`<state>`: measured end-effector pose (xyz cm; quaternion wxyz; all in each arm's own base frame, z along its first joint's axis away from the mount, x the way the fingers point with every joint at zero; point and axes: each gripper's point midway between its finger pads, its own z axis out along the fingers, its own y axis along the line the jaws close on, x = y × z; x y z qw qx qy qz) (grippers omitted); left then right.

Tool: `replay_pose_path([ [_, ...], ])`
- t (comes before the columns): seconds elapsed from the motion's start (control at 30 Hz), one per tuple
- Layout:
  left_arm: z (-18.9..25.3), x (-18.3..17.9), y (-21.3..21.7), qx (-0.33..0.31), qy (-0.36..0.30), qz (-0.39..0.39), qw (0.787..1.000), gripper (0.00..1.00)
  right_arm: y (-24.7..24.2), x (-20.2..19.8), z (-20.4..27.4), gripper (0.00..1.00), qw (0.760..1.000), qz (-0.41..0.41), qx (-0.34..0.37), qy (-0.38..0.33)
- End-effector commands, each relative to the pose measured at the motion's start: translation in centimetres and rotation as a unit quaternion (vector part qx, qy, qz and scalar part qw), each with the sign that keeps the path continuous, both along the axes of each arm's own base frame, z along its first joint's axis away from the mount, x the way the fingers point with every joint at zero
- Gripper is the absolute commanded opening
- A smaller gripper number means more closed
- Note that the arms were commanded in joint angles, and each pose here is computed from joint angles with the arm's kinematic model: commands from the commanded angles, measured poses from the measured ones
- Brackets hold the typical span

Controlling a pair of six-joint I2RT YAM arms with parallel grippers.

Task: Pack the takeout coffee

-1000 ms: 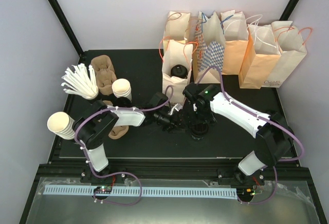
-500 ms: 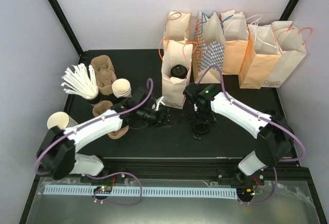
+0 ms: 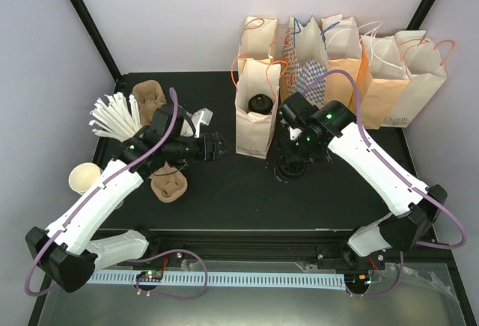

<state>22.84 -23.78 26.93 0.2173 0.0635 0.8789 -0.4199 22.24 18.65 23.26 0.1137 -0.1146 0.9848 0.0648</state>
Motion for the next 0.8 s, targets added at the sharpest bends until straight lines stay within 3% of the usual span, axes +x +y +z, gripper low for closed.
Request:
replay_pose_path([
  [0.0,1.6,-0.5,0.1,-0.007,-0.019,-0.021,1.0,0.76,0.4,-2.7,-1.4,0.71,0.992,-0.054,0.042,0.101],
  [0.13,-1.1,-2.0,-1.7,-0.062,0.047,-0.056,0.995,0.74,-0.7,-1.7,-4.2,0.7,0.987,-0.124,-0.001,0.104],
  [0.33,-4.7,-2.7,-5.0,-0.142,0.068,-0.072,0.985,0.73,-1.6,-0.5,-9.0,0.7,0.971,-0.175,-0.091,0.137],
  [0.53,-7.1,-3.8,-9.3,-0.166,0.084,-0.102,0.977,0.73,-0.2,0.6,-11.7,0.7,0.967,-0.206,-0.061,0.137],
  [0.77,-10.6,-3.9,-10.8,-0.166,0.115,-0.094,0.975,0.7,0.6,-0.2,-15.1,0.69,0.966,-0.207,-0.03,0.154],
])
